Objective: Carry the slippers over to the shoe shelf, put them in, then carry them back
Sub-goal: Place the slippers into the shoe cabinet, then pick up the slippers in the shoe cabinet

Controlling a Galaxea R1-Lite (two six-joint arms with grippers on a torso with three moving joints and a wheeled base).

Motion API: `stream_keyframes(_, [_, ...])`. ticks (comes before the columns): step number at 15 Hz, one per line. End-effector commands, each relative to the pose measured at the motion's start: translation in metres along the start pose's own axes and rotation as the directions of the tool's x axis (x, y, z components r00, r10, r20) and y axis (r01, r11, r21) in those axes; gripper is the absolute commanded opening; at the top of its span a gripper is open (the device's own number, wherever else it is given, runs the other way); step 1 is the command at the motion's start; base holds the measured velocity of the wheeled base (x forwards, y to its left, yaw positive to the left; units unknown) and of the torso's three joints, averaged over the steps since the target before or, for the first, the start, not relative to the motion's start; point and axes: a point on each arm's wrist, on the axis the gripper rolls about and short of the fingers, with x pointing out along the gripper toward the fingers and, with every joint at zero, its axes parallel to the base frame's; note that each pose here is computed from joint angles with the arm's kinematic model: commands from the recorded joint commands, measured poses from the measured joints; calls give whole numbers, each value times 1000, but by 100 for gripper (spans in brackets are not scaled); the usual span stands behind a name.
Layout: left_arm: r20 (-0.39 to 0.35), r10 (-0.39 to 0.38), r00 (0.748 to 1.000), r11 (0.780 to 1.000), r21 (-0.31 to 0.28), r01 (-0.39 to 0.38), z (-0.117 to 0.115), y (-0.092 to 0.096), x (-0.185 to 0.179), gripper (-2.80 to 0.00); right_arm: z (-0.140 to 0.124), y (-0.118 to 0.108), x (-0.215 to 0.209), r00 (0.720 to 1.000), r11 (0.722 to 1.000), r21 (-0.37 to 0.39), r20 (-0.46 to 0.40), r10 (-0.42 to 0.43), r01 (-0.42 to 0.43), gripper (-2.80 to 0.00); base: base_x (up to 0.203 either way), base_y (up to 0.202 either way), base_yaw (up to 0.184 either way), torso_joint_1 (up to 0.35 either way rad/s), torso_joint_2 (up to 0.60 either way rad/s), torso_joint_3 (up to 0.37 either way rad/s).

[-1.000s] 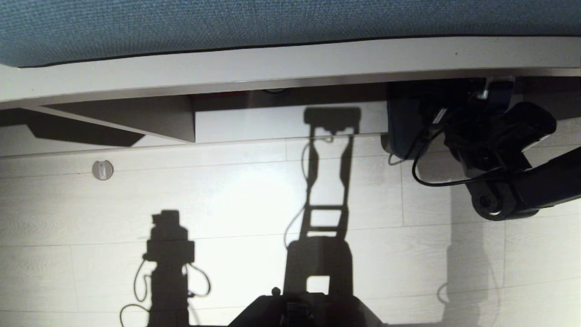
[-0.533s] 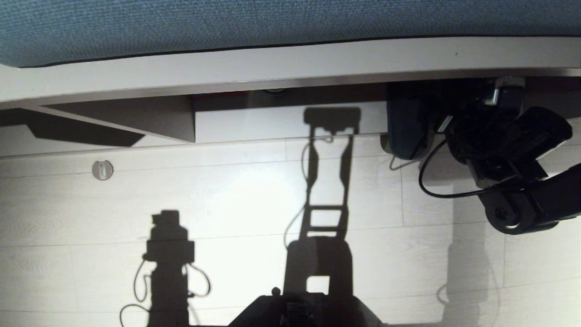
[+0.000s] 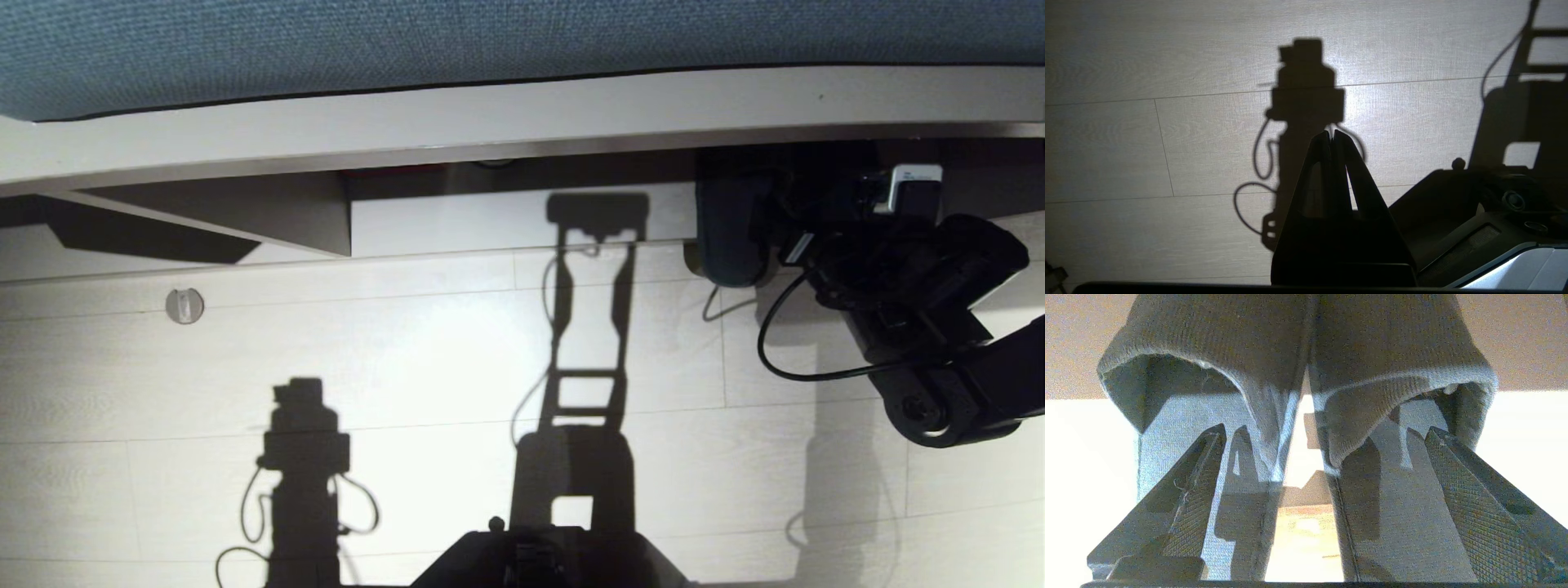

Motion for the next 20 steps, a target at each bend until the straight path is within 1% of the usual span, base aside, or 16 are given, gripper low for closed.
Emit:
stream_keyframes(1, [1, 0, 1000, 1000, 1, 0, 0, 0, 0, -280, 20, -4, -12, 1000, 1000, 5, 31, -6, 5, 0, 0, 0, 0, 0, 0, 0])
stream_keyframes(5, [1, 0, 1000, 1000, 0, 0, 0, 0, 0, -280, 48, -12, -35, 999, 1000, 22, 45, -11, 10, 0, 0, 0, 0, 0, 0, 0])
stream_keyframes(8, [1, 0, 1000, 1000, 1, 0, 0, 0, 0, -280, 61, -16, -51, 1000, 1000, 27, 30, -8, 7, 0, 0, 0, 0, 0, 0, 0])
stream_keyframes(12, [-1, 0, 1000, 1000, 1, 0, 0, 0, 0, -280, 64, -19, -66, 1000, 1000, 21, 0, -3, 3, 0, 0, 0, 0, 0, 0, 0])
stream_keyframes(14, [1, 0, 1000, 1000, 1, 0, 0, 0, 0, -280, 73, -21, -85, 1000, 1000, 22, -10, 5, -4, 0, 0, 0, 0, 0, 0, 0])
stream_keyframes(19, [1, 0, 1000, 1000, 0, 0, 0, 0, 0, -280, 73, -27, -127, 997, 999, 17, -71, 31, -30, 0, 0, 0, 0, 0, 0, 0])
stream_keyframes(20, [1, 0, 1000, 1000, 0, 0, 0, 0, 0, -280, 72, -27, -128, 997, 999, 17, -72, 32, -31, 0, 0, 0, 0, 0, 0, 0])
